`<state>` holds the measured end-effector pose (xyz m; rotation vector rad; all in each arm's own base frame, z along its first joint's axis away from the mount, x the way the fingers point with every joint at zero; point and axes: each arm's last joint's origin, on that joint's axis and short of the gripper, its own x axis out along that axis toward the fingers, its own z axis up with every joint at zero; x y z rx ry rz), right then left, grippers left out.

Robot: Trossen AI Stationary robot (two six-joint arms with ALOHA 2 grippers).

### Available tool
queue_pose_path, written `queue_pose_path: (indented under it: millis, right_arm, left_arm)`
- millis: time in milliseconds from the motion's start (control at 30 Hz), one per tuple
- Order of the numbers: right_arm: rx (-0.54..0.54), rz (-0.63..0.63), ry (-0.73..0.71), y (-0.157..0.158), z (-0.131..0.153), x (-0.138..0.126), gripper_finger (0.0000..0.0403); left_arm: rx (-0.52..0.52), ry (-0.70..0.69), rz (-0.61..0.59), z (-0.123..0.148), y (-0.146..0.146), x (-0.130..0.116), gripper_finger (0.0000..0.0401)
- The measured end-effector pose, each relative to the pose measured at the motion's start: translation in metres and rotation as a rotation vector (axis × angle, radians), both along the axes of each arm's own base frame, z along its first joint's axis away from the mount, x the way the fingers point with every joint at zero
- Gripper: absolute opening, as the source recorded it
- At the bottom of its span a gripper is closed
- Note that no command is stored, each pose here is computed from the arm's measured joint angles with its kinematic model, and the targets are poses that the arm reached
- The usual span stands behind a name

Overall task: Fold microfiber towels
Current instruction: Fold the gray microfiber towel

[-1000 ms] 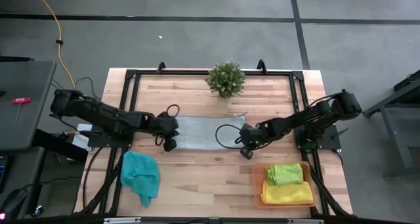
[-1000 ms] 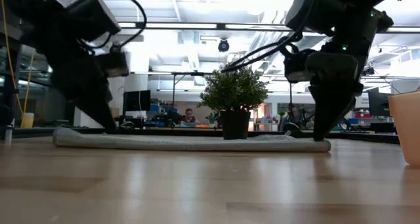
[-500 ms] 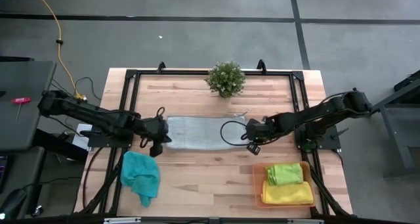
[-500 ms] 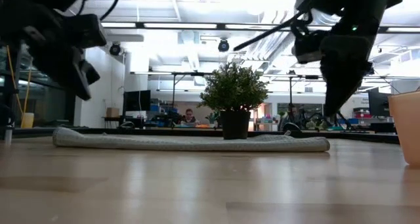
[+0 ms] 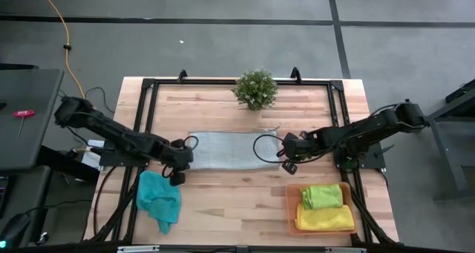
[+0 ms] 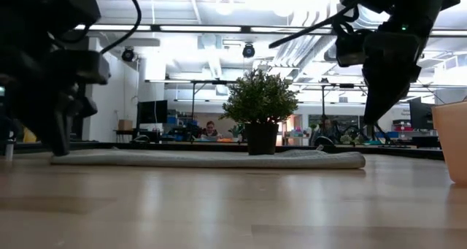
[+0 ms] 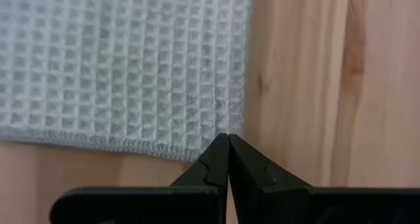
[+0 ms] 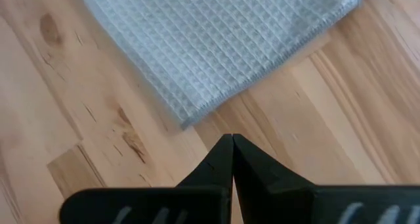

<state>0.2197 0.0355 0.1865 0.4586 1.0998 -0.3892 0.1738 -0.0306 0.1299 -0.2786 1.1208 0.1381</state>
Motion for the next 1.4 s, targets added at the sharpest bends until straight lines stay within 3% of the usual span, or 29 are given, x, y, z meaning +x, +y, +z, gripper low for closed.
queue_pose_path:
  millis: [333, 733, 867, 1200, 1400]
  right_arm:
    - [-0.004, 0.012, -0.008, 0.0, 0.001, 0.001, 0.0]
    - [-0.001, 0.012, -0.02, 0.0, 0.001, 0.002, 0.0]
    - [0.001, 0.012, -0.026, 0.0, 0.001, 0.002, 0.0]
    - [-0.002, 0.022, -0.048, 0.0, 0.002, 0.004, 0.0]
    - [0.006, 0.094, -0.149, 0.003, 0.007, 0.013, 0.0]
  left_arm:
    - [0.0, 0.024, -0.022, 0.001, -0.002, -0.005, 0.0025]
    - [0.012, -0.07, -0.115, 0.023, -0.007, -0.001, 0.0158]
    - [0.025, -0.028, -0.146, 0.018, -0.01, -0.001, 0.0188]
    - [0.107, 0.061, -0.156, -0.002, -0.016, 0.005, 0.0189]
    - [0.144, 0.089, -0.19, -0.008, -0.016, 0.008, 0.0161]
